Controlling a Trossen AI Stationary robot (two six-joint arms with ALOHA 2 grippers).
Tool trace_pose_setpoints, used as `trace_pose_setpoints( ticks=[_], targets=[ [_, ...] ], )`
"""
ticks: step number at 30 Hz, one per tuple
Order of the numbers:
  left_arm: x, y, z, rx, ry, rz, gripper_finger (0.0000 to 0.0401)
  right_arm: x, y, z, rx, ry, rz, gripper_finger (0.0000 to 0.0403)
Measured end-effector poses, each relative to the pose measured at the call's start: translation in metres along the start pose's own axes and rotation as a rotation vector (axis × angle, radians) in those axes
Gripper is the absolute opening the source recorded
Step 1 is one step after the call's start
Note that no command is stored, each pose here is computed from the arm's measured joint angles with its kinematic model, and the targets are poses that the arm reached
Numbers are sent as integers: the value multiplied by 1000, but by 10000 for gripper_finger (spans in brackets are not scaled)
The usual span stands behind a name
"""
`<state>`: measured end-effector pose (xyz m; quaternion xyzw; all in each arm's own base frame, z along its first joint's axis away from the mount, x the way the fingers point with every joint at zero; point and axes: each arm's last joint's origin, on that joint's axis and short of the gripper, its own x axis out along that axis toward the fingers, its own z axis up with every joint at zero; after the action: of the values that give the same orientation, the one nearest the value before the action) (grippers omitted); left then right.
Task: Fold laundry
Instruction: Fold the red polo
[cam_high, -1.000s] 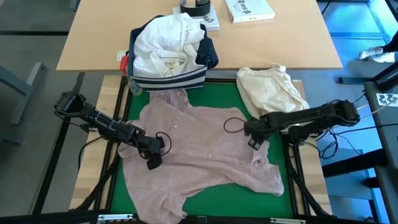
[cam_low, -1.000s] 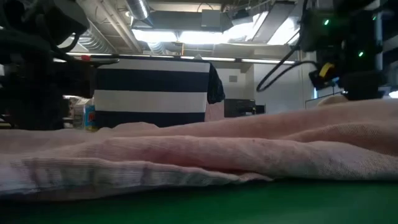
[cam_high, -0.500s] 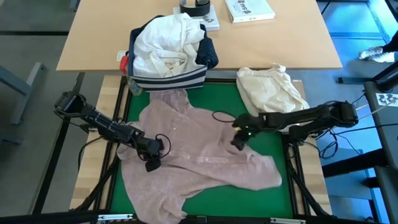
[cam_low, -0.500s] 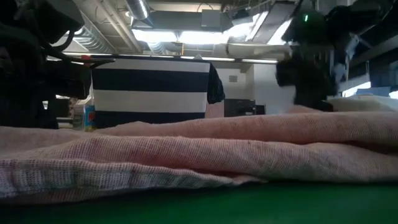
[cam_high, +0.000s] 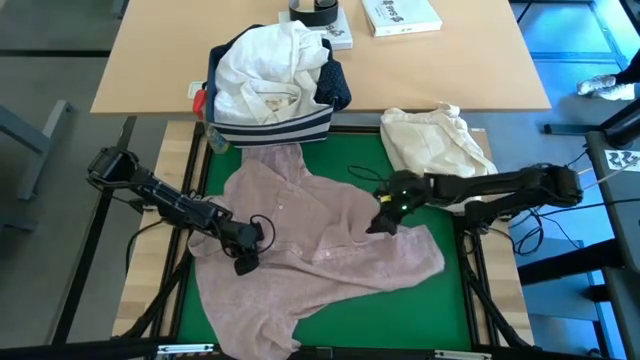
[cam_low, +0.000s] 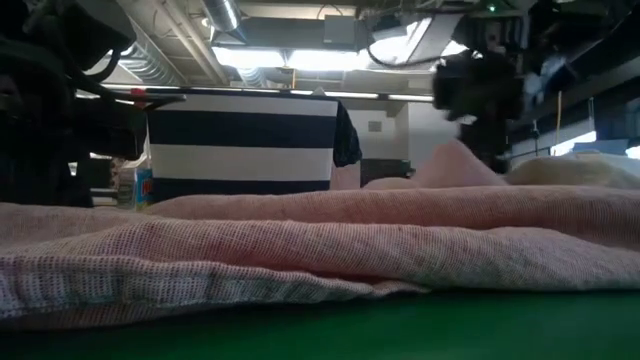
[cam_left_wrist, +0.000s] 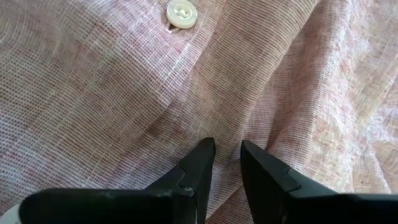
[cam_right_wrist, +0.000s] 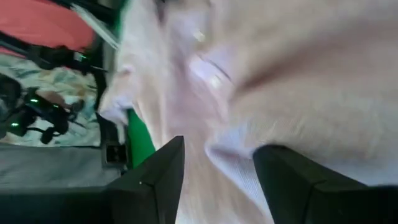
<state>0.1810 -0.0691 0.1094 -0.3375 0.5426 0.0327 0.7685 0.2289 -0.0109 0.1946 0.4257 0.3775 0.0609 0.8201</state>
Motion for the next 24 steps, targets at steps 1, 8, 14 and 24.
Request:
trace_pose_setpoints(
  ticks=[1, 8, 14, 24],
  targets=[
    [0, 0, 0, 0, 0, 0, 84, -7, -2, -3, 23, 7, -33, 188],
    [0, 0, 0, -2, -11, 6, 84, -30, -20, -15, 96, -117, -476, 188],
    [0, 0, 1, -2, -15, 4, 84, -12, -38, -23, 61, -4, -493, 188],
    [0, -1, 1, -24, -27, -4, 84, 1, -37, -24, -19, 184, -222, 188]
  ],
)
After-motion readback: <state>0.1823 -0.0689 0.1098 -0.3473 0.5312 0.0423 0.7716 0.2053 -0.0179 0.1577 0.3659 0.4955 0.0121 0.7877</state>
